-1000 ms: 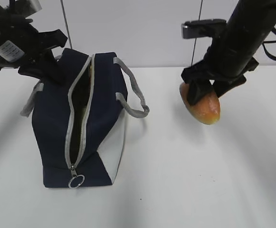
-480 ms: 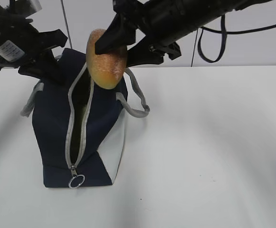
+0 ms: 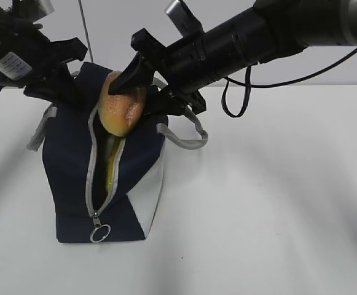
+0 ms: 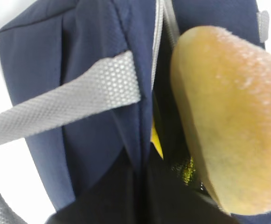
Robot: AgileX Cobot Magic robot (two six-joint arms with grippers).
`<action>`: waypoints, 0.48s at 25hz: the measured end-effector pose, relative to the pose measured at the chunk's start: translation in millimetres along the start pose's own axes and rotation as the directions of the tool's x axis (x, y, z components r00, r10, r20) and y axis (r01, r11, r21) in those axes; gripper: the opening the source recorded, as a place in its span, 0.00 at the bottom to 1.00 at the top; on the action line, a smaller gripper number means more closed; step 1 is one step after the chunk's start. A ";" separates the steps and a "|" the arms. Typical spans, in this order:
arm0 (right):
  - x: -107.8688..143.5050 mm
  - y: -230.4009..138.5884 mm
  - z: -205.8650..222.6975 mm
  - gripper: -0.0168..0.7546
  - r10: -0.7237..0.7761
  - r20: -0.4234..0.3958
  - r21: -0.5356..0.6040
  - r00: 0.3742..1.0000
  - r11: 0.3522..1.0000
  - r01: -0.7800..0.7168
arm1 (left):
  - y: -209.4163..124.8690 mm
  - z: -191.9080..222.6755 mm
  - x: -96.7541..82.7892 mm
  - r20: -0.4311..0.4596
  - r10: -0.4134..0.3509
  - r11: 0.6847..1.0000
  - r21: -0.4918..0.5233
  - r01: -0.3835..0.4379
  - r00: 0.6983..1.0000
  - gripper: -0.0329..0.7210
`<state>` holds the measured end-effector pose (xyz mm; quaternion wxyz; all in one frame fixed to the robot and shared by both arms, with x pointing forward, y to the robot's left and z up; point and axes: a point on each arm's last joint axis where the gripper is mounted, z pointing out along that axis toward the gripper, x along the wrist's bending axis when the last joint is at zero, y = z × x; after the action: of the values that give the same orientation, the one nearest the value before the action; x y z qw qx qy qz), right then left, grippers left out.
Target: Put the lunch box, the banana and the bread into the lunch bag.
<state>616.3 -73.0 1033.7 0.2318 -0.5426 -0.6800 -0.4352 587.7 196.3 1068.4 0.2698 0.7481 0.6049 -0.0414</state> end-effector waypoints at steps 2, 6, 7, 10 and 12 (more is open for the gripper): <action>-3.7 -0.7 6.0 0.61 0.006 0.002 0.010 1.000 1.000 -0.006 | 0.0 0.0 0.0 0.000 0.000 1.000 0.000 0.000 1.000 0.04; -14.7 -3.3 17.7 0.78 -0.015 0.009 0.035 1.000 0.999 0.014 | 0.1 0.0 0.0 0.000 0.000 1.000 -0.001 0.000 1.000 0.04; -15.4 -3.6 18.3 0.83 -0.025 0.009 0.039 1.000 0.999 0.024 | 0.1 0.0 -0.1 0.001 -0.001 1.000 -0.001 0.001 1.000 0.04; -12.0 -2.4 17.1 0.86 -0.050 -0.004 0.046 0.999 0.998 0.050 | 0.1 0.0 -0.1 0.001 -0.001 1.000 -0.001 0.001 1.000 0.04; -8.8 -1.0 15.2 0.86 -0.071 -0.016 0.056 0.997 0.996 0.072 | 0.1 0.0 -0.1 0.001 -0.001 1.000 -0.001 0.001 1.000 0.04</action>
<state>620.4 -65.0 1018.6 0.2359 -0.5081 -0.7094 -0.4277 587.7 196.3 1068.4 0.2704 0.7477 0.6050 -0.0414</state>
